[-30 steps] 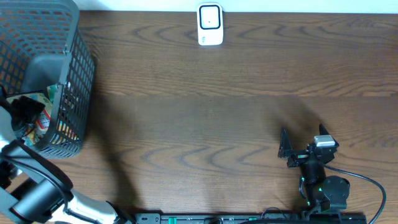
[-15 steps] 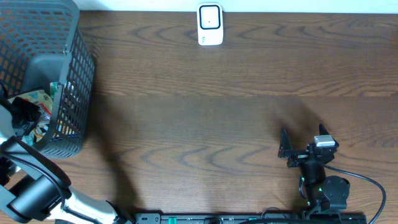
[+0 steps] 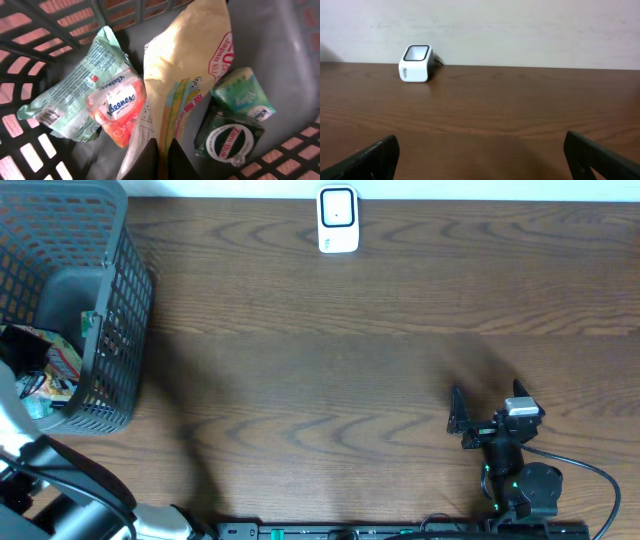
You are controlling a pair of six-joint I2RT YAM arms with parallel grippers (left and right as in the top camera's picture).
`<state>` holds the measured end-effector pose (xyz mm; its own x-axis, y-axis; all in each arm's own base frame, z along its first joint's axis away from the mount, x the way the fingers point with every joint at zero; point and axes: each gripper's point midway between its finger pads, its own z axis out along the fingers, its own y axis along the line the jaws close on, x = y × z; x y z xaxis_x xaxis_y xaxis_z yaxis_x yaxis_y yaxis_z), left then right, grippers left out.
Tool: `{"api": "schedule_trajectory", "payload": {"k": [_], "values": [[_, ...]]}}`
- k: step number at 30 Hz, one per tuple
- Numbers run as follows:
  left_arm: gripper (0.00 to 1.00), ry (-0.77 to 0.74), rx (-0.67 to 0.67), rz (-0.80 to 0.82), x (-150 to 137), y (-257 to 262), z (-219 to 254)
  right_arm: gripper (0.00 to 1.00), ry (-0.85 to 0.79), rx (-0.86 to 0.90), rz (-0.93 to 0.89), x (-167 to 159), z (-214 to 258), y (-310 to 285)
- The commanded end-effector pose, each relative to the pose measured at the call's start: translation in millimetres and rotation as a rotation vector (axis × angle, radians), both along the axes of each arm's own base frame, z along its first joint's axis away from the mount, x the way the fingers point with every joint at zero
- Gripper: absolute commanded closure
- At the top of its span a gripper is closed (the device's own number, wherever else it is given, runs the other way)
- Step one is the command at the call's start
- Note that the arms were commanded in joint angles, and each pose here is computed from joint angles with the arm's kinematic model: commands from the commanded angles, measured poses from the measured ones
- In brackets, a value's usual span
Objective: Scan the item barcode
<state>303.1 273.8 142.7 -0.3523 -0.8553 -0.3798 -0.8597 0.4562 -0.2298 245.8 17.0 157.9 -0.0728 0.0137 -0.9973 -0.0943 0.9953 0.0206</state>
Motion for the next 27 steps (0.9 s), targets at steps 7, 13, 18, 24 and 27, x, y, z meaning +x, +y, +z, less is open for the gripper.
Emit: {"api": "schedule_trajectory", "payload": {"k": [7,13,18,24,27], "values": [[0.93,-0.149,-0.029,-0.074,15.0,-20.3,37.5,0.01,0.001,0.003,0.000,-0.3,-0.4,0.6],[0.67,-0.094,-0.019,-0.050,3.0,-19.9,33.4,0.01,0.001,0.003,0.000,-0.3,-0.5,0.6],[0.37,-0.027,-0.079,-0.044,-3.2,-24.4,3.9,0.01,0.001,0.003,0.000,-0.3,-0.4,0.6],[0.09,0.096,-0.047,0.007,-18.2,-10.3,-20.1,0.01,0.001,0.003,-0.001,-0.3,-0.4,0.5],[0.08,0.108,-0.046,0.015,-20.7,-7.8,-22.9,0.01,0.001,0.003,-0.001,-0.3,-0.4,0.5]]}}
